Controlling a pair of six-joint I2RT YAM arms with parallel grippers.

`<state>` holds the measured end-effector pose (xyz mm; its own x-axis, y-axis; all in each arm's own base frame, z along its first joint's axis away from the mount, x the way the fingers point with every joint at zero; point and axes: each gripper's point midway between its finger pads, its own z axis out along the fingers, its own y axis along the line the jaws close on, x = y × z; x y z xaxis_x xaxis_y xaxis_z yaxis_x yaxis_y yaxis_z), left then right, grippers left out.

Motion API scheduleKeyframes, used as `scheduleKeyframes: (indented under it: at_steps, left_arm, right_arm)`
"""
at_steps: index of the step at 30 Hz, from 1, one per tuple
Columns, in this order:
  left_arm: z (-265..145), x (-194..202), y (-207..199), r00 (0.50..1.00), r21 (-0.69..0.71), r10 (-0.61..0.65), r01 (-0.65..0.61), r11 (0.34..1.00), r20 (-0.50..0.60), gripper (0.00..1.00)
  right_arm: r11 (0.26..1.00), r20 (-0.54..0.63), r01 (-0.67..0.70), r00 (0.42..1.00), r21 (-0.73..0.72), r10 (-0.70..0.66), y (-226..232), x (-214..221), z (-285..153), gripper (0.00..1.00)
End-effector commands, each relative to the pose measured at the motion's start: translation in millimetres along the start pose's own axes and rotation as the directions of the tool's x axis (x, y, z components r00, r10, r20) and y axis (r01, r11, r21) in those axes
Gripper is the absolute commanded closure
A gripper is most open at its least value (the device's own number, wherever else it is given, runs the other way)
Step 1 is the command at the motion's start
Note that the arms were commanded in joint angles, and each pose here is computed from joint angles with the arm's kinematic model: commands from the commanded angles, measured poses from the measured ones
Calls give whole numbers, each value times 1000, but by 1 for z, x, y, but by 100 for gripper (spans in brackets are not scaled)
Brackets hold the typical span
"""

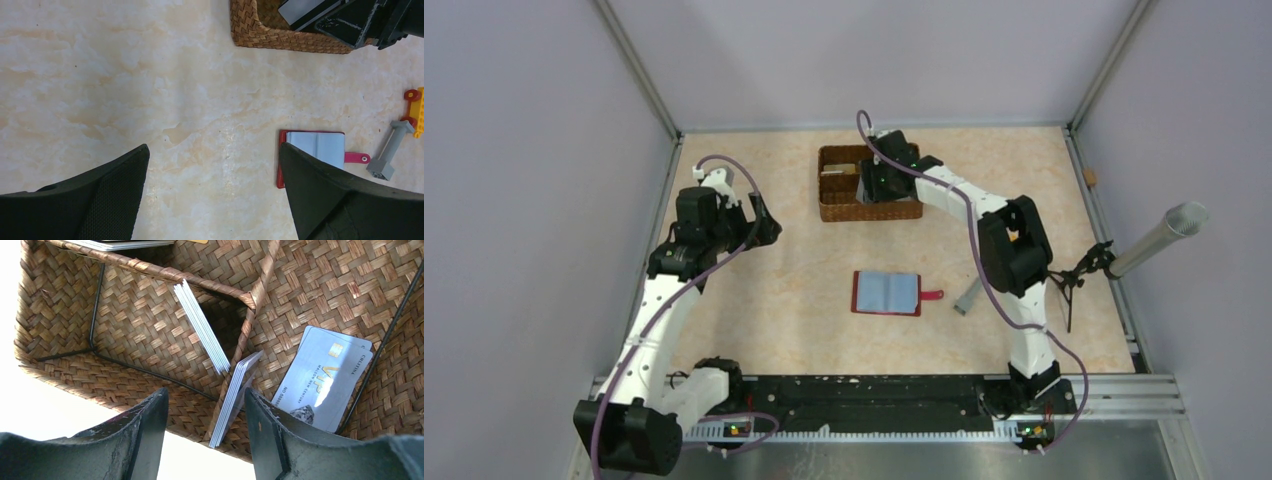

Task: Put the credit cards into the card holder
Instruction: Pick up the credit card from the storage box.

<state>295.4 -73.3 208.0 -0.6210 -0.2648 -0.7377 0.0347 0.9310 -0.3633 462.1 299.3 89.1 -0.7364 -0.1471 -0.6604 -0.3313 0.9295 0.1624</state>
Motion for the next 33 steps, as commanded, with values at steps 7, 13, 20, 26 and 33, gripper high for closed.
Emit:
scheduleKeyframes:
  at_steps: [7,13,20,26,33]
  left_arm:
    - [-2,-11,0,998,3,26,-27,1000,53,1]
    - [0,-9,1,999,5,25,-25,1000,45,1]
    - [2,-7,0,999,11,24,-24,1000,35,1]
    - [2,-6,-1,999,17,22,-22,1000,28,1]
    - [2,-5,-2,999,23,22,-22,999,26,1]
  right_arm:
    - [995,109,-22,994,-92,32,19,-45,-29,45]
    - [996,119,-25,992,-91,35,19,-49,-37,46]
    - [995,140,-31,989,-96,44,21,-55,-48,47]
    - [996,145,-34,988,-85,46,19,-57,-52,51]
    - [997,138,-36,989,-73,46,16,-54,-51,66]
